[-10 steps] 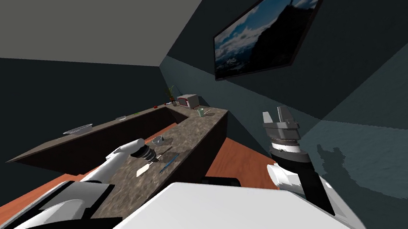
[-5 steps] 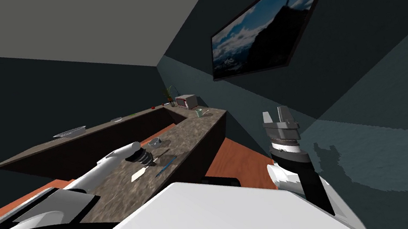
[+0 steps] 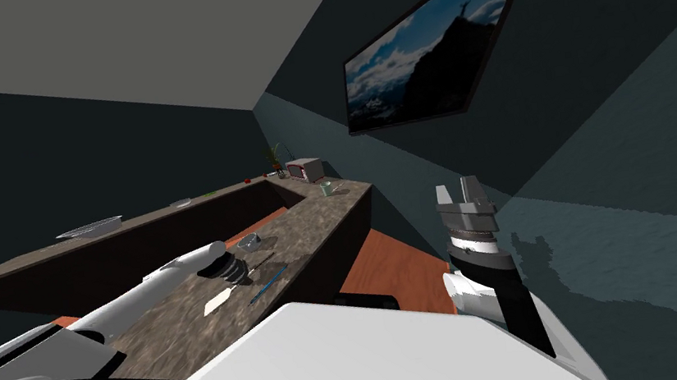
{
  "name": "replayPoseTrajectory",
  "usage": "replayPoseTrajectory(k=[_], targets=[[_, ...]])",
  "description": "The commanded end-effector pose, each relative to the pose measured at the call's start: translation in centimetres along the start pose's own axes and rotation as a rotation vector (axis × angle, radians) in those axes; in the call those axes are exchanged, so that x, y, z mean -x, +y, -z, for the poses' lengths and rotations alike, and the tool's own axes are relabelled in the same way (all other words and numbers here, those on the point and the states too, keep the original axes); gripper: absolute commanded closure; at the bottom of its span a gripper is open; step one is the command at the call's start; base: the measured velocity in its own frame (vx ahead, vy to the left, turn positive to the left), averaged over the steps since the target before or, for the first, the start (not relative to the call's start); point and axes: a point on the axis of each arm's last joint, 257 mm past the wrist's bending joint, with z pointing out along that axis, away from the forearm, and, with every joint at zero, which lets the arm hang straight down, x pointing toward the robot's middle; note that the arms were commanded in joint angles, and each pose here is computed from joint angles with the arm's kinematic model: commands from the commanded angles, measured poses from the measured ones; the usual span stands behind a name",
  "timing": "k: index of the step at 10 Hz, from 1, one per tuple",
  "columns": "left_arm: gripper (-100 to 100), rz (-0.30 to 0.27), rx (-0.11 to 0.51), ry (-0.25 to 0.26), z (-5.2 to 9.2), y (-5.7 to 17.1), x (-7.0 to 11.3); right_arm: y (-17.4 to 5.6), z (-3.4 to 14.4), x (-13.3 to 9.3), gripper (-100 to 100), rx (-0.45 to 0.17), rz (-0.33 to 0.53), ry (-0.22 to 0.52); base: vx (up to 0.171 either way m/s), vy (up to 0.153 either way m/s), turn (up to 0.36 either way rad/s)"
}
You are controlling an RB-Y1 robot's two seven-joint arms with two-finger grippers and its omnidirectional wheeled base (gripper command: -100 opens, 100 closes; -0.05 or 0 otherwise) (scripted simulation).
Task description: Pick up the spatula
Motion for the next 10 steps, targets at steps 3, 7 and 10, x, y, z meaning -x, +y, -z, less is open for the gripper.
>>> replayPoseTrajectory(k=[3, 7, 10], targets=[[-100, 0.035, 0.047, 0.008, -0.1, 2.0, 1.4, 0.0, 0.0, 0.0, 0, 0.0, 0.0, 0.0, 0.025, -0.014, -0.035], [100, 0.026, 0.036, 0.003, 0.0, 1.5, 1.4, 0.0, 0.0, 0.0, 0, 0.0, 0.0, 0.0, 0.001, 0.001, -0.001], [0, 0.026, 0.038, 0.003, 0.0, 1.6, 1.4, 0.0, 0.0, 0.0, 0, 0.0, 0.0, 0.0, 0.0, 0.0, 0.0]])
